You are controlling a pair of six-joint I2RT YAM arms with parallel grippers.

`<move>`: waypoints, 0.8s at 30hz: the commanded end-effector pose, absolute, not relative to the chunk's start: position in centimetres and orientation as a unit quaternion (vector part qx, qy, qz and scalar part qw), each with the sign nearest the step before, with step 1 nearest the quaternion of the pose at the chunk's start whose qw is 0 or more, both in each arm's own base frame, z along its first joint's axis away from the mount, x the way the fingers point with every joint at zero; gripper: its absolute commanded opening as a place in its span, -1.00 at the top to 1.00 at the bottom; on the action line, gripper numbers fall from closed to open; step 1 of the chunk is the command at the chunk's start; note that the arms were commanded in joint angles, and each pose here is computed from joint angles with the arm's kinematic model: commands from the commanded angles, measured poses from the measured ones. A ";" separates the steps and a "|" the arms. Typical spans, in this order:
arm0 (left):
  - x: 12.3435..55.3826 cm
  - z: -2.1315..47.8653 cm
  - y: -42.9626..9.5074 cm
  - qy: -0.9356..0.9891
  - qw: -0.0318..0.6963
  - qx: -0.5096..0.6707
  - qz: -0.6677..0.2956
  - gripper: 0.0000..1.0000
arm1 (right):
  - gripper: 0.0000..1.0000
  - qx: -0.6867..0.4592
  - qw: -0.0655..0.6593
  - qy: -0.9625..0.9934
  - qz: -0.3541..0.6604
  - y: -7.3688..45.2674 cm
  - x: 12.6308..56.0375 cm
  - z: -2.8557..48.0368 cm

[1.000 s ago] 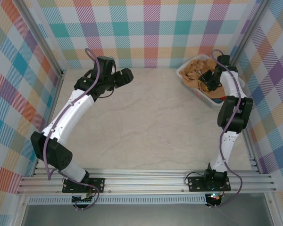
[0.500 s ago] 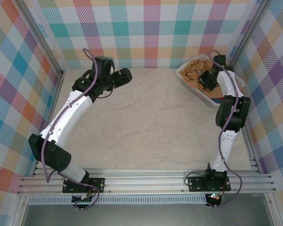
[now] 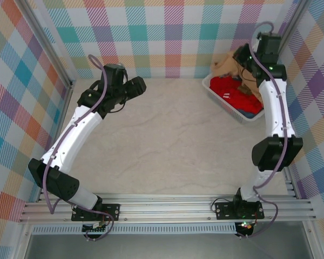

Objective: Fold and stack the t-shirts

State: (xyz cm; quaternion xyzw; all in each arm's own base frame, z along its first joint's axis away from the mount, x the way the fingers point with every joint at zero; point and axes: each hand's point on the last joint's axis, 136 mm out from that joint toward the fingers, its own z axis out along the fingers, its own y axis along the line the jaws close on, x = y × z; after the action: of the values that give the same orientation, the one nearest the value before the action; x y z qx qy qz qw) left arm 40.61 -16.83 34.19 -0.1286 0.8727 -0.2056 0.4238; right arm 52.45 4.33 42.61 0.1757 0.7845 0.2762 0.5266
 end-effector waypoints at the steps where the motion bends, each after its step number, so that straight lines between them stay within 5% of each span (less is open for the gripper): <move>1: 40.6 35.9 -14.5 0.864 0.452 -0.159 -0.154 -0.54 | 1.00 0.057 0.605 0.716 0.342 10.3 49.1 52.4; 7: 39.6 37.0 -9.1 0.848 0.479 -0.220 -0.045 -0.60 | 1.00 -0.051 0.556 0.698 0.448 22.5 43.9 55.1; 14: 36.5 37.9 -4.1 0.823 0.498 -0.272 0.038 -0.63 | 1.00 -0.113 0.290 0.793 0.523 39.3 40.3 37.2; 18: 34.7 35.4 -3.2 0.837 0.467 -0.282 0.036 -0.63 | 0.08 -0.138 0.135 0.842 0.505 44.6 36.6 26.8; 24: 32.2 28.3 -3.9 0.896 0.360 -0.260 0.025 -0.63 | 0.04 -0.101 0.133 0.894 0.415 39.0 35.3 20.5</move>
State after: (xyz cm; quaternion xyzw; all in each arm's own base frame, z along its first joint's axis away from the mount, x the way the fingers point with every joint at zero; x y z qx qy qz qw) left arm 33.79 -3.90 32.57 -0.2624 0.8617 0.0156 0.4339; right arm 34.87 42.24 14.67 -0.0995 0.9061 0.4050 0.0710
